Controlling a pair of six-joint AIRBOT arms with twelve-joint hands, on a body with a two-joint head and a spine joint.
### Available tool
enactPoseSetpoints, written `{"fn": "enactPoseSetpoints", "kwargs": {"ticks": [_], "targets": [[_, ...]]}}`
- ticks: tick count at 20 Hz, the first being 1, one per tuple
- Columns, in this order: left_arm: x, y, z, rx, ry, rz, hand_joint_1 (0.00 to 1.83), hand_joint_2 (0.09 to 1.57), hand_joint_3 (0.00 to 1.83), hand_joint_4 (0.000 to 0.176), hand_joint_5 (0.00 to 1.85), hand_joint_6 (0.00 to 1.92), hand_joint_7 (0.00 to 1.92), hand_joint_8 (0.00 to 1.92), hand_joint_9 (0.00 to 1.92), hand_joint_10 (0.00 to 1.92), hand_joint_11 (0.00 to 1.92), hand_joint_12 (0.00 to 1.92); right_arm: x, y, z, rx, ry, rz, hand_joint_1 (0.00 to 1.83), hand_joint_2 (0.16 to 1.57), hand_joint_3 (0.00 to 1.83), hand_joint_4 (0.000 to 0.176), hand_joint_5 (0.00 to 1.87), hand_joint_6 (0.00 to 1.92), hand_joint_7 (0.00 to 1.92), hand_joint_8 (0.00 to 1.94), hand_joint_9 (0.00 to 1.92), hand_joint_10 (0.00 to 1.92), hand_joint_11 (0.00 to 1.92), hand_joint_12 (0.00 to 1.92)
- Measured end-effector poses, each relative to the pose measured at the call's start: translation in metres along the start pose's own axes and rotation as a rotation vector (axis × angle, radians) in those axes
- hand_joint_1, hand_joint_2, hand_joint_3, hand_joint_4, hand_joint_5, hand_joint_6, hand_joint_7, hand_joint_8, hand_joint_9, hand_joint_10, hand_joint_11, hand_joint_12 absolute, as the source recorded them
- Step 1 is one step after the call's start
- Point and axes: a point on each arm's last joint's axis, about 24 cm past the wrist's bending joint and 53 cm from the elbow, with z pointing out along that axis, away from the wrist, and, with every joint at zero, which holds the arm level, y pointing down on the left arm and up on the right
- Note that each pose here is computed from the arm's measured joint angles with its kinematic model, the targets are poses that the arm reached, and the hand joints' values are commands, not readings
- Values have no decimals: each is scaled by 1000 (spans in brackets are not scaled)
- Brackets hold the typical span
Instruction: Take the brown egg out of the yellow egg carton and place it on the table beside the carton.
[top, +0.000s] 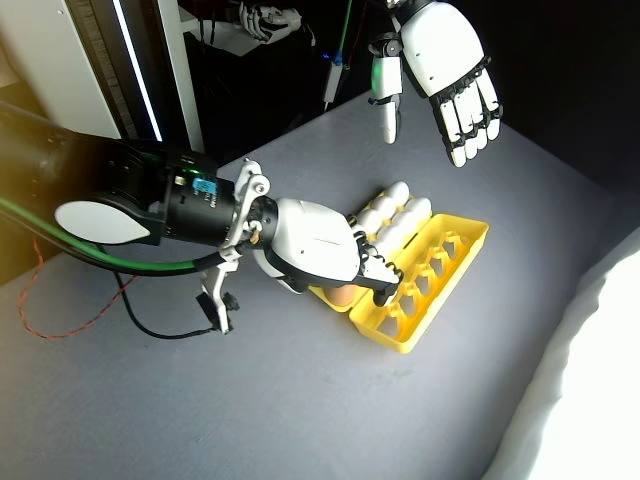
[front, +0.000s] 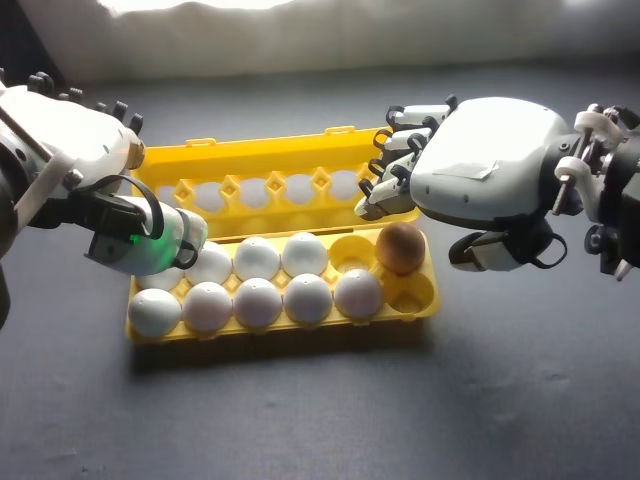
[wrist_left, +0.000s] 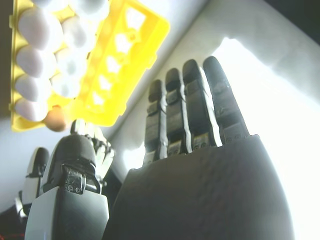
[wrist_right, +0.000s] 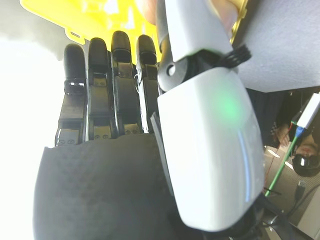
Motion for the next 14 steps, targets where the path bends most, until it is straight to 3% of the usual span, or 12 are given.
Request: {"fn": "enactPoseSetpoints", "kwargs": {"ticks": [7,14], "targets": [[0,0,0,-1,0,1,64,1290,0,0,307,7,343,8,308,8,107,380,5,-6,10,8,-14,25,1270,1002,0,0,599,121,618,99,253,793,0,1314],[0,0,0,-2,0,1,105,1295,0,0,318,6,349,6,318,6,117,369,11,0,15,-6,-19,38,1293,1010,1,0,639,151,665,150,293,838,0,1415]]}}
